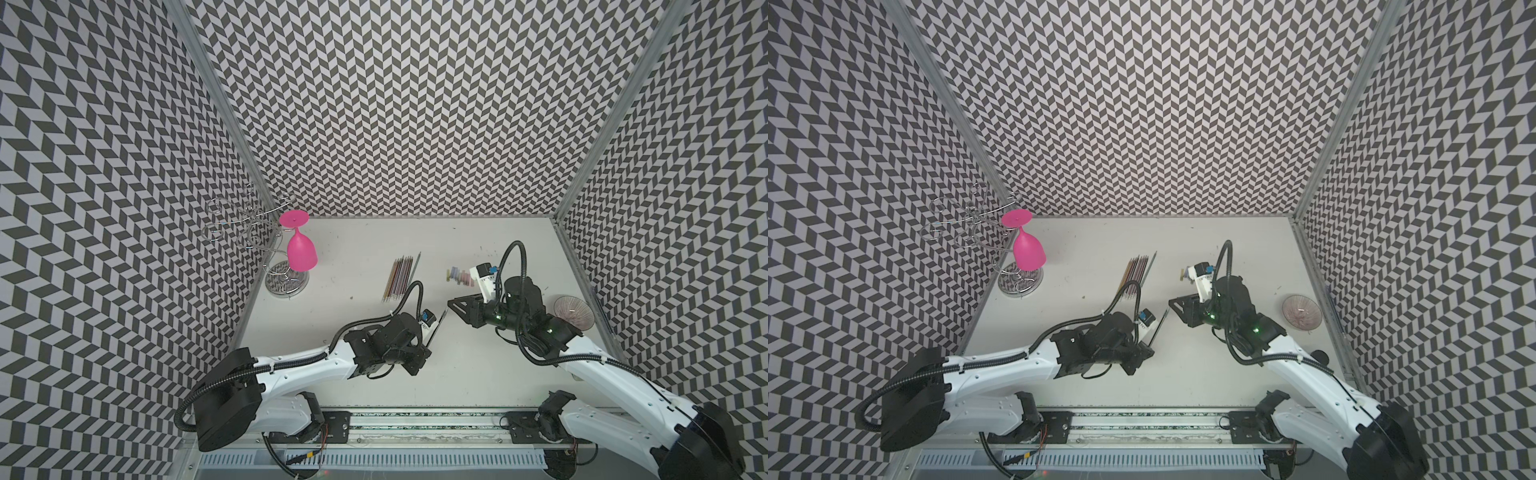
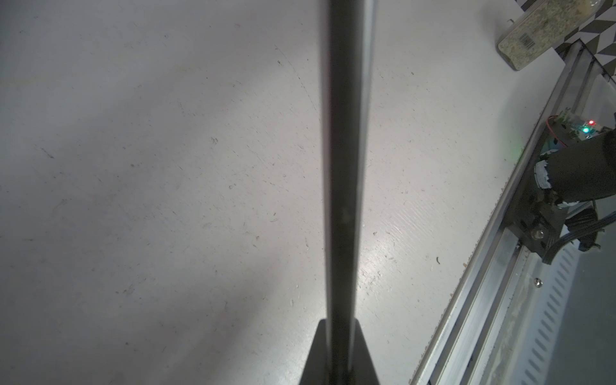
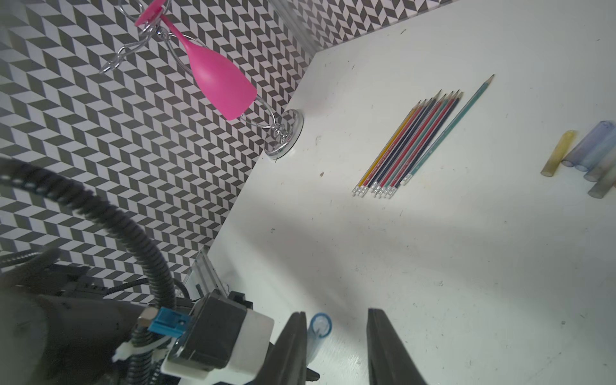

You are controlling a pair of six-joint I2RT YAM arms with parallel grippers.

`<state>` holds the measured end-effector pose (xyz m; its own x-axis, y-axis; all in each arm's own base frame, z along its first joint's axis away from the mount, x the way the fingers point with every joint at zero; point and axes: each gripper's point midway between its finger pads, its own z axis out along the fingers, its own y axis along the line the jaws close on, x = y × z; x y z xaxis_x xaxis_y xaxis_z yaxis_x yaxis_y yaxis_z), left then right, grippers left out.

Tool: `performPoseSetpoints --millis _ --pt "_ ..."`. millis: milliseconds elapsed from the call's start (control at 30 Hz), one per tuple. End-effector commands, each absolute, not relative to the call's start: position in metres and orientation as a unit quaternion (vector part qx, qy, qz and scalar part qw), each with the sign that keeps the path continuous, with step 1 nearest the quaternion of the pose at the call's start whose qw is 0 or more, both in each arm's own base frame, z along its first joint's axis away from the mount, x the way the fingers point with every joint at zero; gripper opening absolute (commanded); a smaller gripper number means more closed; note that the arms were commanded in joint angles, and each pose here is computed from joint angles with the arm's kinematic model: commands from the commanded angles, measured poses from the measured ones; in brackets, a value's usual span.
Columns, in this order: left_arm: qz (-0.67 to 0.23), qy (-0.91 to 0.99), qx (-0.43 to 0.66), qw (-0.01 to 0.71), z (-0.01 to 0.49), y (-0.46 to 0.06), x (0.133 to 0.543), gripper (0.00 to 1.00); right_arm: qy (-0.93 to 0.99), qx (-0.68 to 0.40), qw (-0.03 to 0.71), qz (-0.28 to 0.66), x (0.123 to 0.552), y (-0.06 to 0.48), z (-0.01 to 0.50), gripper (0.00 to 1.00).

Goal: Remove the protective cover of the pencils
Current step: Remove the protective sleeve from the pencil.

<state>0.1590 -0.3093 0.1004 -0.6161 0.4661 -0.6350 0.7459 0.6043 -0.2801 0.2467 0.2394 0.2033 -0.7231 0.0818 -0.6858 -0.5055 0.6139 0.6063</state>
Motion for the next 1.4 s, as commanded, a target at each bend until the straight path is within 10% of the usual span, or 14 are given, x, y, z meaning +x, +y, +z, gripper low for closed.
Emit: performPoseSetpoints --millis 0,533,1367 --pt "-0.271 0.853 0.354 0.271 0.106 -0.309 0.160 0.00 0.795 -0.136 0.344 0.480 0.241 0.253 0.215 0.33" --pt "-0.271 0.856 0.349 0.267 0.101 -0.307 0.158 0.00 0.782 -0.103 0.296 0.539 0.243 0.267 0.206 0.05" --pt "-0.244 0.876 0.348 0.229 0.061 -0.299 0.153 0.00 0.787 -0.077 0.338 0.511 0.303 0.219 0.220 0.02"
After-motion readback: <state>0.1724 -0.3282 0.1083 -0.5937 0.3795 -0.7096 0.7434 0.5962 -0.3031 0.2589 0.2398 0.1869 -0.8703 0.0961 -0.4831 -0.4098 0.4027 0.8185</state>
